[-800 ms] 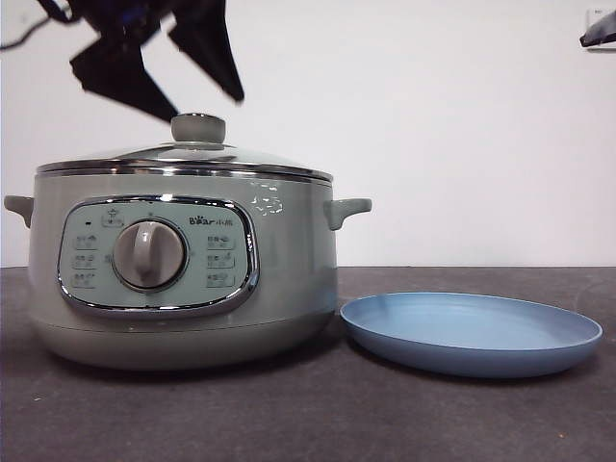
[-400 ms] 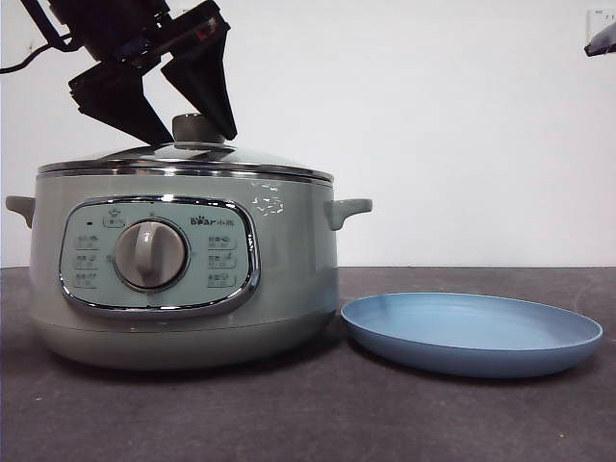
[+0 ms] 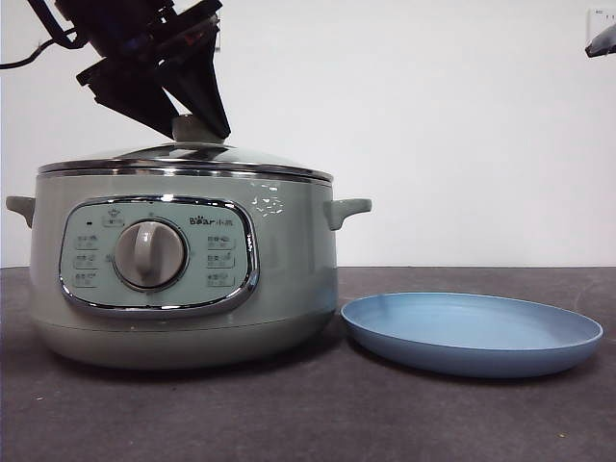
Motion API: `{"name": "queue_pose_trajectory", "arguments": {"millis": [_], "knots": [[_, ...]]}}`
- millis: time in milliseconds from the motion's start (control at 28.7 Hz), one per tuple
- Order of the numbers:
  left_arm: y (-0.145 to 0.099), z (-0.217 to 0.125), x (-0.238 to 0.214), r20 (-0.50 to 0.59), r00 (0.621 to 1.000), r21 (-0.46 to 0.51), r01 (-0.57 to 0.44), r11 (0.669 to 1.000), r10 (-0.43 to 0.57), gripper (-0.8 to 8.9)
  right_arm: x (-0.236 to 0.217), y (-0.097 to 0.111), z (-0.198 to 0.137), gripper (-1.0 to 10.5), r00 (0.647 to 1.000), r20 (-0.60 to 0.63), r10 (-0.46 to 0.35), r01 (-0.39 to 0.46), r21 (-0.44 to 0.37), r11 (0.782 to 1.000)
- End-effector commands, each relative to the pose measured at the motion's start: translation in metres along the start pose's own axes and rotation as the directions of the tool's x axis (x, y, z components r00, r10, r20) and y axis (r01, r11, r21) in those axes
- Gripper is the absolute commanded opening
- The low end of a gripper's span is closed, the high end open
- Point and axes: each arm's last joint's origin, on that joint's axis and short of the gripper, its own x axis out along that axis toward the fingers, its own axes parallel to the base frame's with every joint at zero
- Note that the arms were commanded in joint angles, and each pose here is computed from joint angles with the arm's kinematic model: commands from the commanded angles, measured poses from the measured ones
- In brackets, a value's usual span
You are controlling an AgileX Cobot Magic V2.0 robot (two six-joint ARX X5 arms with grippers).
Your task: Take the pumpkin out from the steamer,put the pumpkin in the blue plate,close the lid
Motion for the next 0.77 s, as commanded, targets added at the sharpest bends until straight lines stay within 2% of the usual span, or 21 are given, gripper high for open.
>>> {"name": "queue_pose_trajectory", "arguments": {"millis": [35, 209, 383, 558, 767], "knots": [[-0.001, 0.004, -0.007, 0.055, 0.999, 0.006, -0.003, 1.0, 0.003, -0.09, 0.0, 0.001, 0.001, 5.3, 1.0, 0.004, 0.004, -0.004, -0.009, 1.0], [-0.004, 0.009, -0.03, 0.124, 0.992, 0.016, -0.01, 1.0, 0.007, -0.09, 0.002, 0.0, 0.002, 5.3, 1.0, 0.007, 0.008, -0.008, -0.014, 1.0], [-0.009, 0.012, -0.067, 0.225, 0.974, 0.028, -0.035, 0.999, 0.028, -0.09, 0.013, 0.004, 0.004, 5.3, 0.999, -0.016, 0.05, -0.051, -0.045, 0.998], [-0.012, 0.009, -0.11, 0.317, 0.934, -0.002, -0.172, 0.985, 0.163, -0.09, 0.037, 0.014, 0.015, 5.4, 0.988, -0.087, 0.125, -0.132, -0.075, 0.988], [-0.016, -0.006, -0.162, 0.38, 0.856, -0.078, -0.347, 0.935, 0.35, -0.09, 0.083, 0.037, 0.035, 5.4, 0.952, -0.209, 0.222, -0.247, -0.098, 0.964]]}}
